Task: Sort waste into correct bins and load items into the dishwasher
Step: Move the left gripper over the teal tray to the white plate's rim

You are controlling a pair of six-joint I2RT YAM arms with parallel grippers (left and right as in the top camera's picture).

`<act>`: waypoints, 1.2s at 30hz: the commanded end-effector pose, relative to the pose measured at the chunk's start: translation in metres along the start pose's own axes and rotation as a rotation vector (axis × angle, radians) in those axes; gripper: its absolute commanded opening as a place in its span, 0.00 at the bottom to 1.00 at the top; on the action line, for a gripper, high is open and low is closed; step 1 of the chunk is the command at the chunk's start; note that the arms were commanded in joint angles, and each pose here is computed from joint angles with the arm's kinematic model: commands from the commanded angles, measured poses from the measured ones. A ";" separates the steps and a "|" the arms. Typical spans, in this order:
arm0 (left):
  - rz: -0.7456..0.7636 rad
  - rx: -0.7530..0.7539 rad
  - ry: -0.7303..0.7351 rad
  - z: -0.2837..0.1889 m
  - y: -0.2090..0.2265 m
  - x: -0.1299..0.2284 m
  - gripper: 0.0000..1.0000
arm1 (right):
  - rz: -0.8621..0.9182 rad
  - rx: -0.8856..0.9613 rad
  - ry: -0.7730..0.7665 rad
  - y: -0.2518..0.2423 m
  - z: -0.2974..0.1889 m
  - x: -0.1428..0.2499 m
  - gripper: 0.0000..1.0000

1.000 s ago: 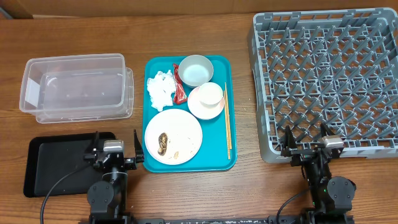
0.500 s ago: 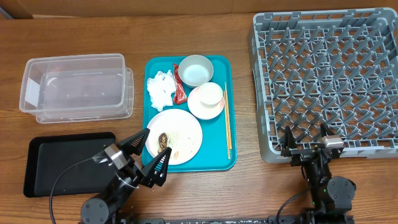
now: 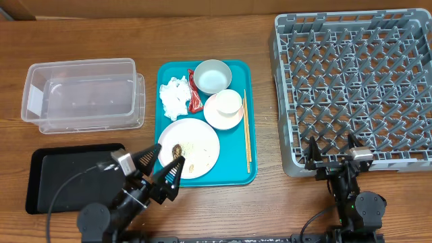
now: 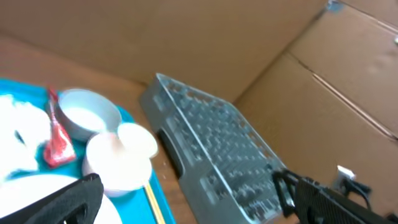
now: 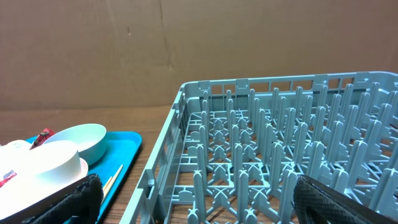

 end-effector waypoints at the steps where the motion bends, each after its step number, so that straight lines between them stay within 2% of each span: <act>1: 0.154 -0.161 0.042 0.000 -0.013 -0.036 1.00 | -0.004 -0.001 -0.006 0.000 0.000 0.002 1.00; 7: 0.153 -0.304 0.339 0.021 -0.018 -0.070 1.00 | -0.004 -0.001 -0.006 0.000 0.000 0.002 1.00; 13: 0.016 -0.478 0.612 0.041 -0.004 -0.086 1.00 | -0.004 -0.001 -0.006 0.000 0.000 0.002 1.00; 18: -0.194 -0.381 0.717 0.067 -0.001 -0.080 1.00 | -0.004 -0.001 -0.006 0.000 0.000 0.002 1.00; 20: -0.215 -0.314 0.750 0.078 -0.001 -0.076 1.00 | -0.004 -0.001 -0.006 0.000 0.000 0.002 1.00; 23: -0.151 -0.363 0.852 0.092 0.003 -0.055 1.00 | -0.004 -0.001 -0.006 0.000 0.000 0.002 1.00; 24: -0.118 -0.418 0.882 0.094 0.004 -0.046 1.00 | -0.004 -0.001 -0.006 0.000 0.000 0.002 1.00; 25: -0.067 -0.537 0.911 0.097 0.005 -0.034 1.00 | -0.004 -0.001 -0.006 0.000 0.000 0.002 1.00; 29: 0.068 -0.795 0.896 0.101 0.004 -0.013 1.00 | -0.004 -0.001 -0.006 0.000 0.000 0.002 1.00; 32: 0.176 -0.873 0.870 0.107 -0.002 -0.002 1.00 | -0.004 -0.001 -0.006 0.000 0.000 0.002 1.00; 36: 0.262 -0.851 0.857 0.122 -0.010 0.010 1.00 | -0.004 -0.001 -0.006 0.000 0.000 0.002 1.00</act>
Point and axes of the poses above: each gripper's point midway between its finger pads, its own z axis out along the fingers, its own y axis along the line the jaws close on, x = y × z, the point moved 6 cm from there along -z, back along the fingers
